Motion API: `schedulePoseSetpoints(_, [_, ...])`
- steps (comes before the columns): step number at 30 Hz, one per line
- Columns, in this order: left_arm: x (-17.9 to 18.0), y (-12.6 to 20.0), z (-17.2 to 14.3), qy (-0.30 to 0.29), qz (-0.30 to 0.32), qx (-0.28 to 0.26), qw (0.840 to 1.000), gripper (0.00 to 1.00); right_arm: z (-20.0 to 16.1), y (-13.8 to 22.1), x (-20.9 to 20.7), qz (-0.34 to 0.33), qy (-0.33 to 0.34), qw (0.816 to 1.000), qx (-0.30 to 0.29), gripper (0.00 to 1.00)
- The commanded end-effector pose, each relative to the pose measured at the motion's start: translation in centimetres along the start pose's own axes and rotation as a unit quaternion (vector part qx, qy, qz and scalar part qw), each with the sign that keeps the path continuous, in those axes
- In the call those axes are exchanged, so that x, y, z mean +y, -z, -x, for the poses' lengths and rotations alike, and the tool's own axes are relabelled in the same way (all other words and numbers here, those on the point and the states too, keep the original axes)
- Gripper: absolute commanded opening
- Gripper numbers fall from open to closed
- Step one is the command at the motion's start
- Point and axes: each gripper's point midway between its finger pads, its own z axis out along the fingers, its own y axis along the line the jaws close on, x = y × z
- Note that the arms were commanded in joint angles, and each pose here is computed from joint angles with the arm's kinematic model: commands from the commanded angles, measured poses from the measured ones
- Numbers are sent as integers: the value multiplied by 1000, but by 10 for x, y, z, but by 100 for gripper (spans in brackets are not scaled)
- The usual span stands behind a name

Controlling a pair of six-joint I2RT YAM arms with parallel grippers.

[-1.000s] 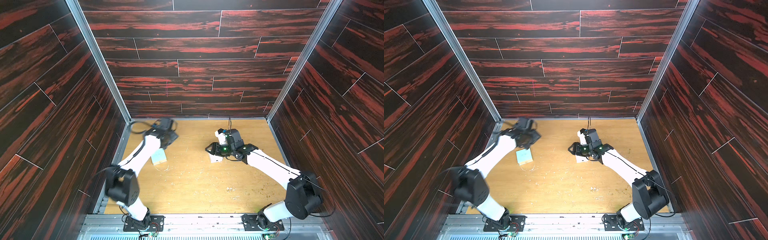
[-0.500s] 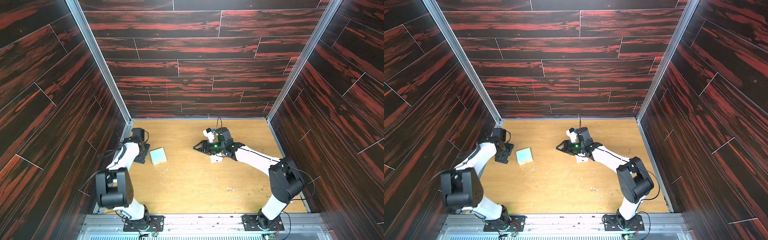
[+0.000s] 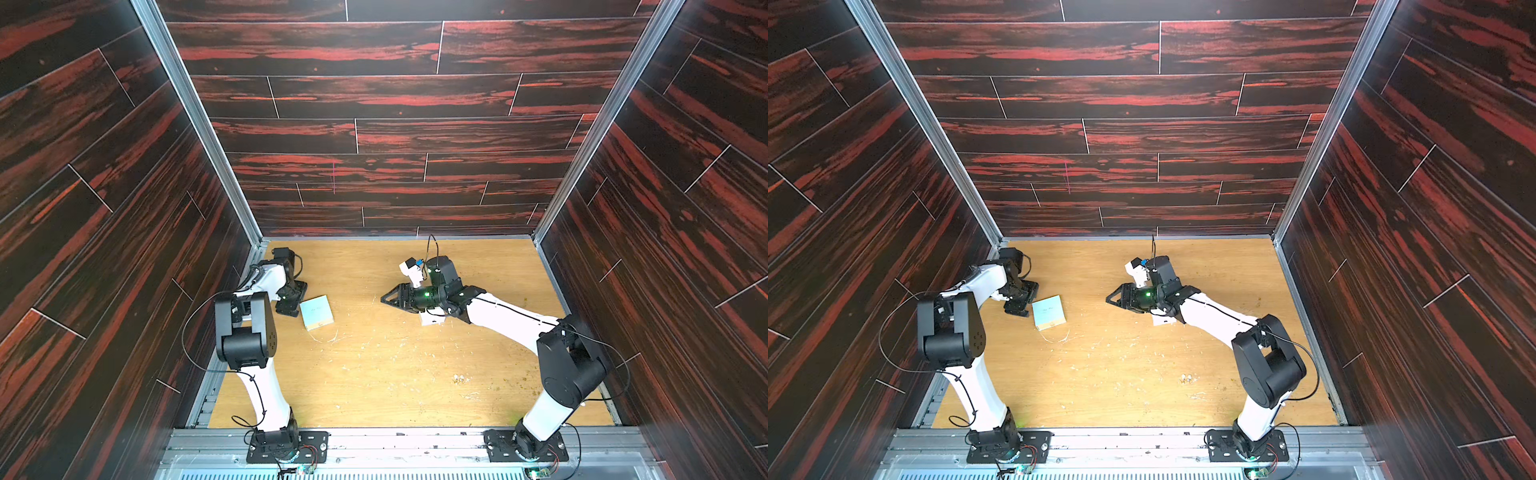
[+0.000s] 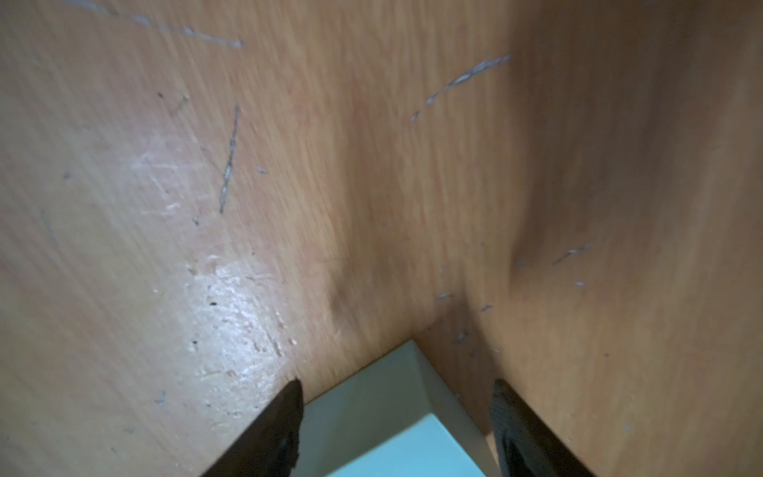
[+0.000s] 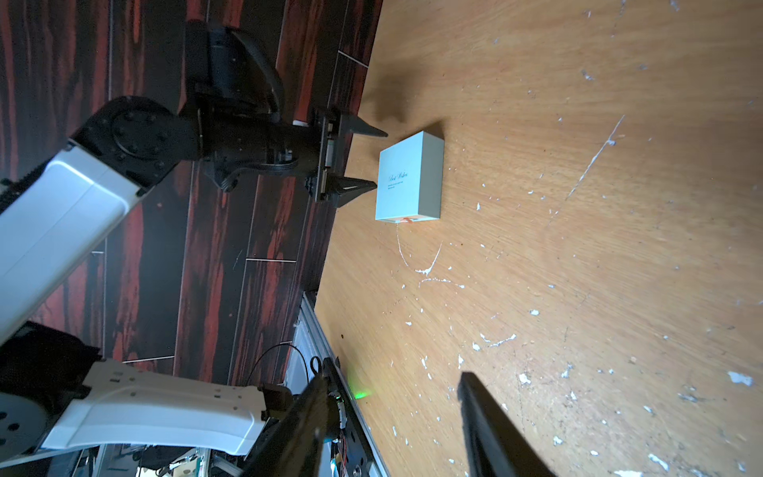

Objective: Take out the earrings from the drawer-style jewelry box
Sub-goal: Move the jewelry box to the center of the board.

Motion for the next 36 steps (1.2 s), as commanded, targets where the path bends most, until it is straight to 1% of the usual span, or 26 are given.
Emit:
schedulePoseSetpoints(1, [8, 7, -8, -2, 10, 11, 1000, 71, -4, 2, 5, 5, 12, 1000, 3, 54])
schedulePoseSetpoints(10, [4, 3, -37, -34, 9, 31, 999, 66, -6, 3, -2, -13, 7, 1000, 3, 54])
schedulePoseSetpoints(17, [2, 7, -60, -57, -5, 31, 998, 64, -11, 11, -5, -31, 16, 999, -2, 54])
schedulePoseSetpoints(22, [-10, -2, -94, -99, -15, 61, 993, 64, -17, 18, -11, -48, 18, 999, -3, 53])
schedulePoseSetpoints(27, [-19, -3, -121, -143, -26, 74, 987, 63, -26, 24, -23, -71, 11, 997, 1, 53])
schedulePoseSetpoints(32, [-19, -3, -149, -177, -29, 89, 980, 63, -35, 34, -35, -96, 4, 995, -4, 53])
schedulePoseSetpoints(35, [-17, -3, -166, -194, -30, 94, 976, 63, -40, 43, -42, -118, 9, 993, -5, 52])
schedulePoseSetpoints(36, [-16, -3, -173, -198, -32, 96, 975, 63, -40, 47, -48, -137, 13, 990, -13, 52])
